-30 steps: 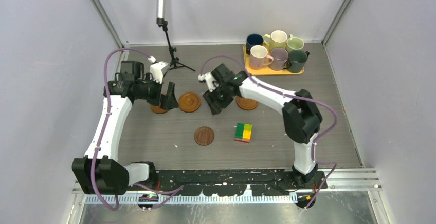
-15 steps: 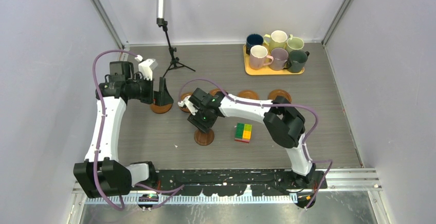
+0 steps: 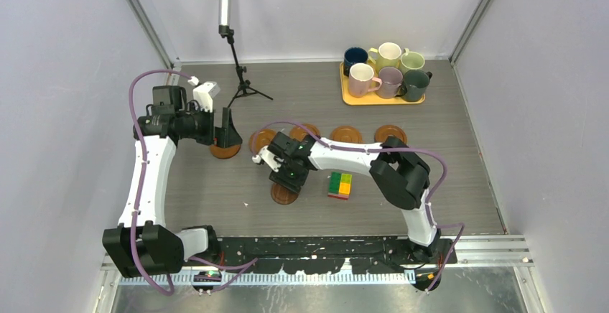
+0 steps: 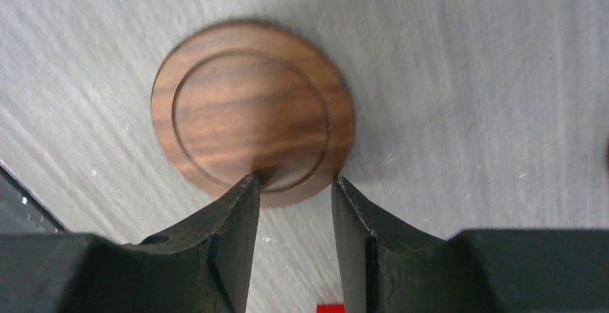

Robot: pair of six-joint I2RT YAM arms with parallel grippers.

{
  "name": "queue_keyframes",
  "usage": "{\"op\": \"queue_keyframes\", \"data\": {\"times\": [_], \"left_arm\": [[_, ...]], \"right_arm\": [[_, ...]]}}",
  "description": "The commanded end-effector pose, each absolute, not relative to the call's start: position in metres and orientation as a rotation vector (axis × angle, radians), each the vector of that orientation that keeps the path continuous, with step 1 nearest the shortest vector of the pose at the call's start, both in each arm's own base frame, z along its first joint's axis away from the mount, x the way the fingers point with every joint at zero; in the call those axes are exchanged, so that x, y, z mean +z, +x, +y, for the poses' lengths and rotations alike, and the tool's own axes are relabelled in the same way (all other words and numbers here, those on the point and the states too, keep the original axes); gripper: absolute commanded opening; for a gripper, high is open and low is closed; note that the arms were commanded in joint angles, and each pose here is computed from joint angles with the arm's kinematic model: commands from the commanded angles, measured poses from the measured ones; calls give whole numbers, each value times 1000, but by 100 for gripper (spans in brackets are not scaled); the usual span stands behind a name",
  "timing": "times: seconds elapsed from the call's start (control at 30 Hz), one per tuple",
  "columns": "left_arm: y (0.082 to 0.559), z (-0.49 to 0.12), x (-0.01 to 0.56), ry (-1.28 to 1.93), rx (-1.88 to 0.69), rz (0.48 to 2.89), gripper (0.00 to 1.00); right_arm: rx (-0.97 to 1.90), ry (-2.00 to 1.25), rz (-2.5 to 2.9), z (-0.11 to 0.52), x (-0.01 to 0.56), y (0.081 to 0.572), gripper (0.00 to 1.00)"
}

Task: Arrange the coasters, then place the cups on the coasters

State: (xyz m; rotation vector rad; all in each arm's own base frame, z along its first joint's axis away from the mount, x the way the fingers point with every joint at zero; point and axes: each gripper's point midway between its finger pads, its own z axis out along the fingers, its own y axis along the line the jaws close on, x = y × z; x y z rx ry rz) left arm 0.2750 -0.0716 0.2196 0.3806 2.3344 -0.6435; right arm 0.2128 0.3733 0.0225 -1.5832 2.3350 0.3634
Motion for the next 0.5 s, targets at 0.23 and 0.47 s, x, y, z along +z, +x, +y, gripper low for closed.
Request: {"op": "queue_keyframes", "data": {"times": [0.23,0.47], "left_arm": [[285,-72,230,362,-647,2292,100],[285,-72,231,369,-644,2289,100]], "right_arm": [[197,-1805,2463,282,5,159,43],[71,-1875,2468,238,-3,149,42]]}}
